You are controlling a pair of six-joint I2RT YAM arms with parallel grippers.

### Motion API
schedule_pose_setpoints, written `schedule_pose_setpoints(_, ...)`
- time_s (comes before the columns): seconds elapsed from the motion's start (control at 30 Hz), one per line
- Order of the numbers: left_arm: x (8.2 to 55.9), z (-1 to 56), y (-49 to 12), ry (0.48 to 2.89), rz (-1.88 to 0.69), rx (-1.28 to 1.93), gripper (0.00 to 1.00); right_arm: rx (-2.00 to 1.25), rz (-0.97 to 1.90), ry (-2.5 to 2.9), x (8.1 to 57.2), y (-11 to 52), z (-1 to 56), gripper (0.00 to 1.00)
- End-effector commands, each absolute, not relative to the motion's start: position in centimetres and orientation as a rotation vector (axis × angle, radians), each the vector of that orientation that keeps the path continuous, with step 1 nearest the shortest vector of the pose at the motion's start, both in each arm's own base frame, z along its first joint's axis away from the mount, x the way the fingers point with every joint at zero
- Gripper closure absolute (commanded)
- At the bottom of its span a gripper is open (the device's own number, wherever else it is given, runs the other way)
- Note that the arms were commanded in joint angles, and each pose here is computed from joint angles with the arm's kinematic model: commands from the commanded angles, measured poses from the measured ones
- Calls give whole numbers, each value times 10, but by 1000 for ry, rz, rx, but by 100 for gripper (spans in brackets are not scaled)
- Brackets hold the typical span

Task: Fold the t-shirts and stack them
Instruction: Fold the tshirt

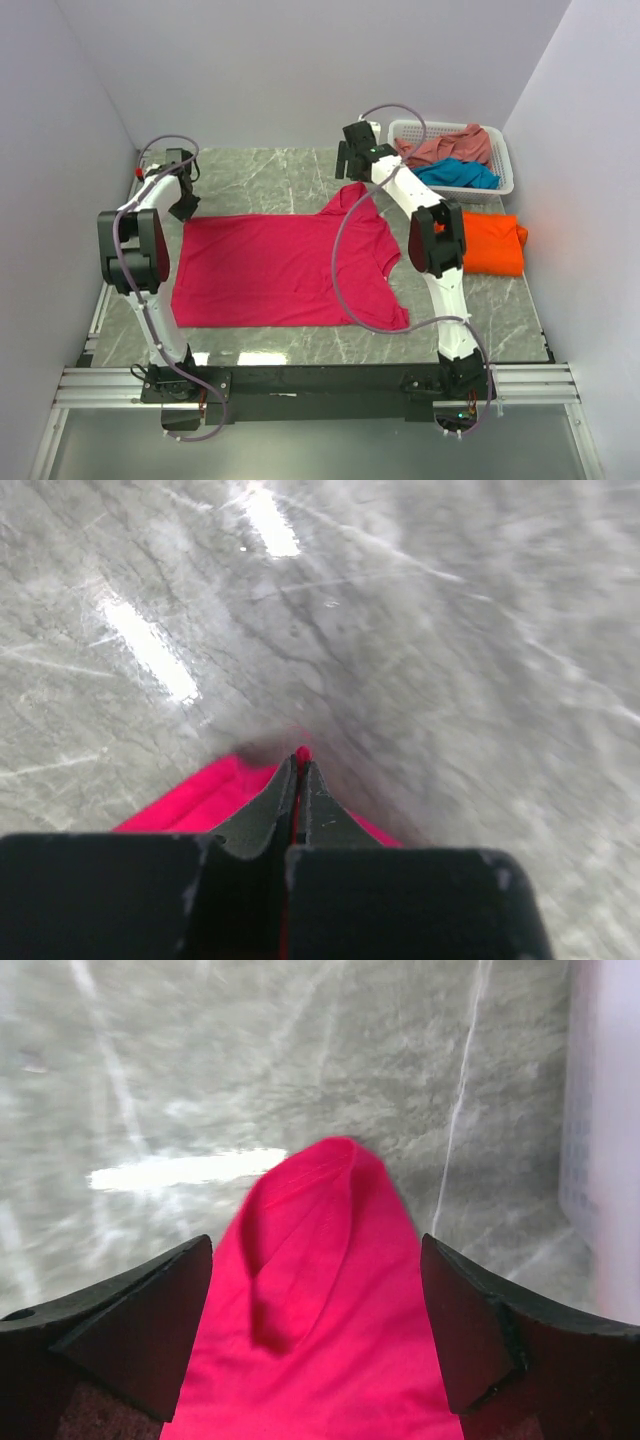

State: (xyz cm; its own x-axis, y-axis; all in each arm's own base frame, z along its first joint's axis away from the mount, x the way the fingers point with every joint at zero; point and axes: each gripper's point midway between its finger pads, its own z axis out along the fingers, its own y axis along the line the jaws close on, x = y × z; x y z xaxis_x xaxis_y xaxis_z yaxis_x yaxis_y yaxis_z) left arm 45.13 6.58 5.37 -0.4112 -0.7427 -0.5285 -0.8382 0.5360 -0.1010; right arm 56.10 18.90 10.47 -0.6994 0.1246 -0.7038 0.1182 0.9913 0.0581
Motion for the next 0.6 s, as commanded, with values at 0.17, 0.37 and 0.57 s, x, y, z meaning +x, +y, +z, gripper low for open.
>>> schedule_pose_setpoints(0.17, 449, 90, 51, 2192, 117, -1178, 99, 159, -55, 2329, 594, 180, 80, 11)
schedule_pose_setpoints(0.37, 436, 96, 47, 2193, 102, -1151, 99, 125, 33, 2340, 602, 194, 63, 13)
schedule_pose_setpoints(0.57, 429, 97, 48, 2183, 109, -1157, 99, 125, 114, 2379, 590, 201, 58, 24)
